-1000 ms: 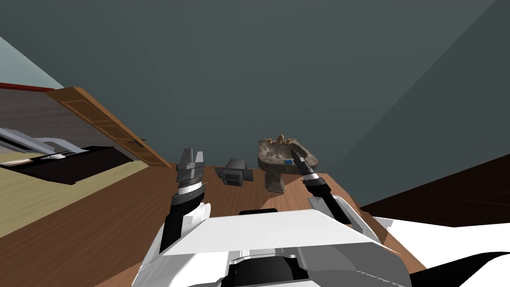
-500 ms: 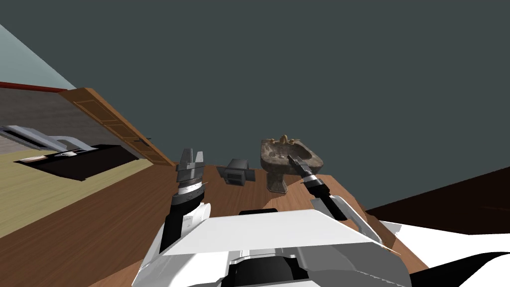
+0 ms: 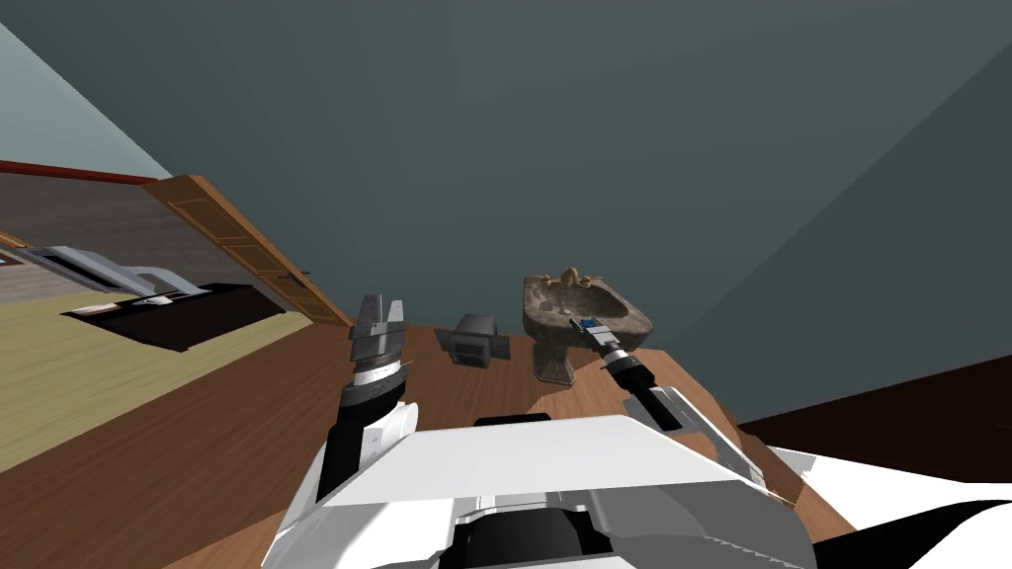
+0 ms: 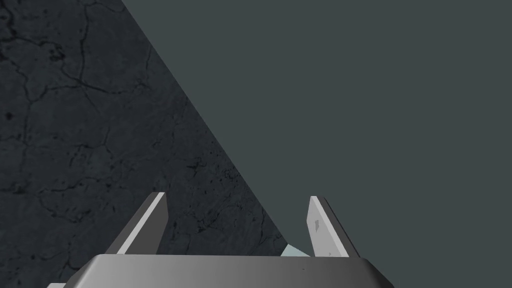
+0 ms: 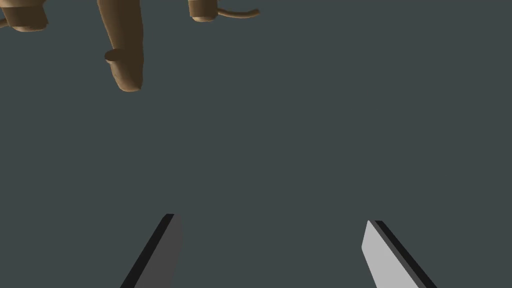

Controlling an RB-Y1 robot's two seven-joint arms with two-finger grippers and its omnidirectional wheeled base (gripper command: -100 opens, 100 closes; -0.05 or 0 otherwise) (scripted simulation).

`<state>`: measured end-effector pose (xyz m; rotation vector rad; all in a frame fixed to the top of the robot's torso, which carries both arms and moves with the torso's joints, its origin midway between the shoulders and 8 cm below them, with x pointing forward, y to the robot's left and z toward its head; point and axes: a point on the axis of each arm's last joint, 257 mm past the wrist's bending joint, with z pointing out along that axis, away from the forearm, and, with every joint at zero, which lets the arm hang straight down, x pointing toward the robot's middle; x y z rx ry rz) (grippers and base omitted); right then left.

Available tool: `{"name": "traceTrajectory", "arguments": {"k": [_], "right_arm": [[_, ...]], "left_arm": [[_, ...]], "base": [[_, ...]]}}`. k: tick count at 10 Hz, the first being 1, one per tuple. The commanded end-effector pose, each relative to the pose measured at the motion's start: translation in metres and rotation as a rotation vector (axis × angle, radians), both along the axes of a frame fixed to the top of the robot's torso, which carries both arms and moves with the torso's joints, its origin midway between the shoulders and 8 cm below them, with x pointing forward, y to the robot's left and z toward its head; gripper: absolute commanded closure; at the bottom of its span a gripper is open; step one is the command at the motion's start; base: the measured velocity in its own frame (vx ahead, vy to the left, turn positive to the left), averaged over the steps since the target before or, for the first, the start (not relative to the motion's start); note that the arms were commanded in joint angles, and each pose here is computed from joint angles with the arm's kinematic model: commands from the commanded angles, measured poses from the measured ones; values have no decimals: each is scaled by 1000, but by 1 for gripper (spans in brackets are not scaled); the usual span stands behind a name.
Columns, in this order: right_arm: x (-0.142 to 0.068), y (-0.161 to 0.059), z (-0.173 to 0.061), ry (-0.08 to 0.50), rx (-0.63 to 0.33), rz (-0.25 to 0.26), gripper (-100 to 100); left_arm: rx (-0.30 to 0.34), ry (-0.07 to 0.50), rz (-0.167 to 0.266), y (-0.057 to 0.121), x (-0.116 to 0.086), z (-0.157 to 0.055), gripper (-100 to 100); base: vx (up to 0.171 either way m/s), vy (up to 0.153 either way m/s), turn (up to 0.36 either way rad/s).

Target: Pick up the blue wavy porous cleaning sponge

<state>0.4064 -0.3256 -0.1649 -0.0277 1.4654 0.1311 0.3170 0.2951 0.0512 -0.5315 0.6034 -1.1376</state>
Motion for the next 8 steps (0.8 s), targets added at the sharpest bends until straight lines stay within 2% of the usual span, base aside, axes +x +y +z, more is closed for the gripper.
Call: {"name": "traceTrajectory", "arguments": {"k": [1, 2, 3, 4, 5, 7, 8], "right_arm": [[1, -16, -22, 53, -129, -27, -100], [2, -27, -35, 87, -208, -44, -100], [2, -27, -36, 89, -224, -44, -100], [1, -40, -50, 125, -314, -60, -100], [1, -40, -50, 125, -314, -60, -100], [-1, -70, -75, 197, -487, -89, -100], [-1, -70, -75, 197, -497, -88, -100]], "left_arm": [[0, 0, 0, 0, 0, 0, 0], [0, 0, 0, 0, 0, 0, 0], [0, 0, 0, 0, 0, 0, 0], [0, 0, 0, 0, 0, 0, 0], [0, 0, 0, 0, 0, 0, 0], [0, 0, 0, 0, 0, 0, 0], [0, 0, 0, 0, 0, 0, 0]], "base": [[19, 48, 48], [16, 80, 49], [9, 60, 13], [13, 40, 39], [8, 27, 16], [10, 48, 47], [7, 43, 10]]}}
